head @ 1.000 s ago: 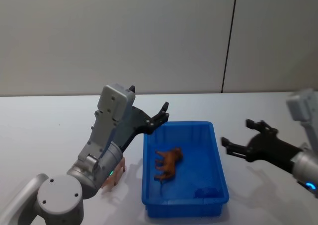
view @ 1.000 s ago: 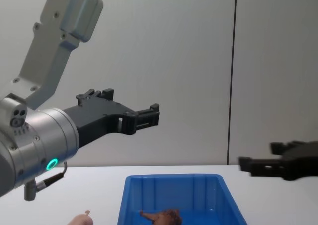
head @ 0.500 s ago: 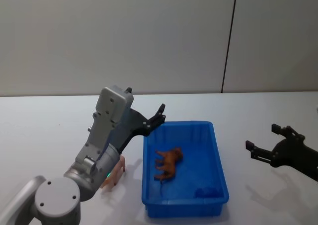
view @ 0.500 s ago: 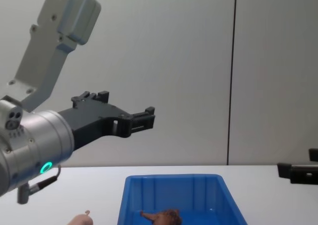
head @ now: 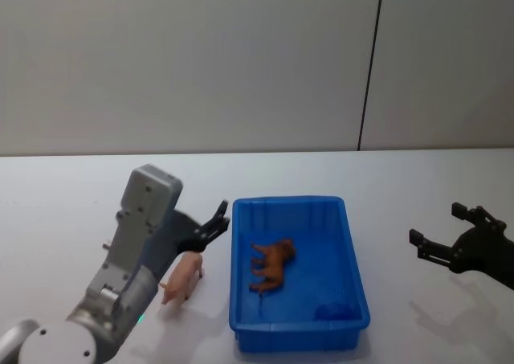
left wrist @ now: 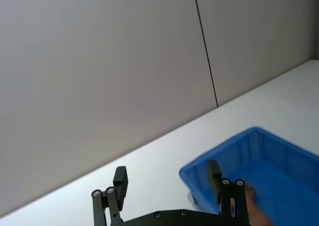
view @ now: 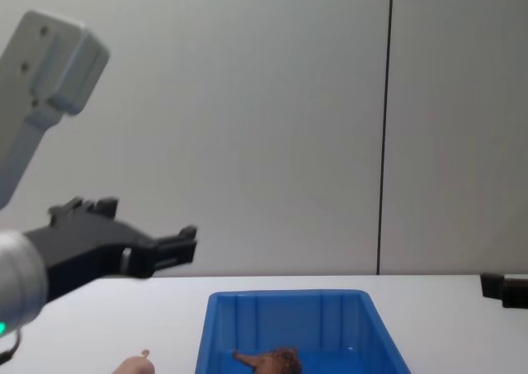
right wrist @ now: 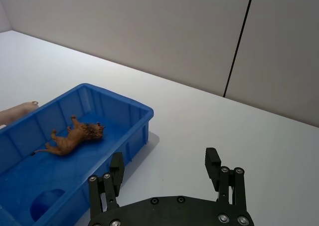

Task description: Pick up the two dolls from the table and place them into the box.

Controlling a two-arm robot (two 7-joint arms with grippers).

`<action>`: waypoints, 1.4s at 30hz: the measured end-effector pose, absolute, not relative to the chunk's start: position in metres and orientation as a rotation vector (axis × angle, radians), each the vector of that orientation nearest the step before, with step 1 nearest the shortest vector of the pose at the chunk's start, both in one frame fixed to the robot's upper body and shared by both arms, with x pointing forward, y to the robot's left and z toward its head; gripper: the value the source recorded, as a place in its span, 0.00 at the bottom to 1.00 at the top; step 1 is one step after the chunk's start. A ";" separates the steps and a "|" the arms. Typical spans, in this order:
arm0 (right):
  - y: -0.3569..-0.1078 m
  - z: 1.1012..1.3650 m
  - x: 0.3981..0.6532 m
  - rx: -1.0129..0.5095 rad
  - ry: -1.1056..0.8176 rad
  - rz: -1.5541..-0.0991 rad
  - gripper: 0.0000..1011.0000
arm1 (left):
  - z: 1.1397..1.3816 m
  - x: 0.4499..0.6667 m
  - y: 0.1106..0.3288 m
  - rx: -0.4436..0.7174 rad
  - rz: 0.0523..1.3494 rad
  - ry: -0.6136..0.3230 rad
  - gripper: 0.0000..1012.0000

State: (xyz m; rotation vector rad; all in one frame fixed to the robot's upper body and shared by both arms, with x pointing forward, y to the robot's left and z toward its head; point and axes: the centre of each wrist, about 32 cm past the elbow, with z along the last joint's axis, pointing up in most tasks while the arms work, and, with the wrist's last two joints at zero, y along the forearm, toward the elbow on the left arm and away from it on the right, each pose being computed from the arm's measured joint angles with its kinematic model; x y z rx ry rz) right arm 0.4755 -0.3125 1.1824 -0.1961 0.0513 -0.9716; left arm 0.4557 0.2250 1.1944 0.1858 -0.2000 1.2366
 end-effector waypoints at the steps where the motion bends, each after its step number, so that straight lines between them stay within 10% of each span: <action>1: -0.313 1.182 0.475 -0.196 0.051 -0.973 0.99 | 1.194 0.454 0.226 0.192 1.241 -0.191 0.99; 19: -0.316 1.182 0.474 -0.196 0.051 -0.979 0.99 | 1.172 0.429 0.257 0.333 1.247 -0.023 0.99; 42: -0.317 1.182 0.473 -0.196 0.051 -0.980 0.99 | 1.141 0.450 0.275 0.367 1.179 0.097 0.99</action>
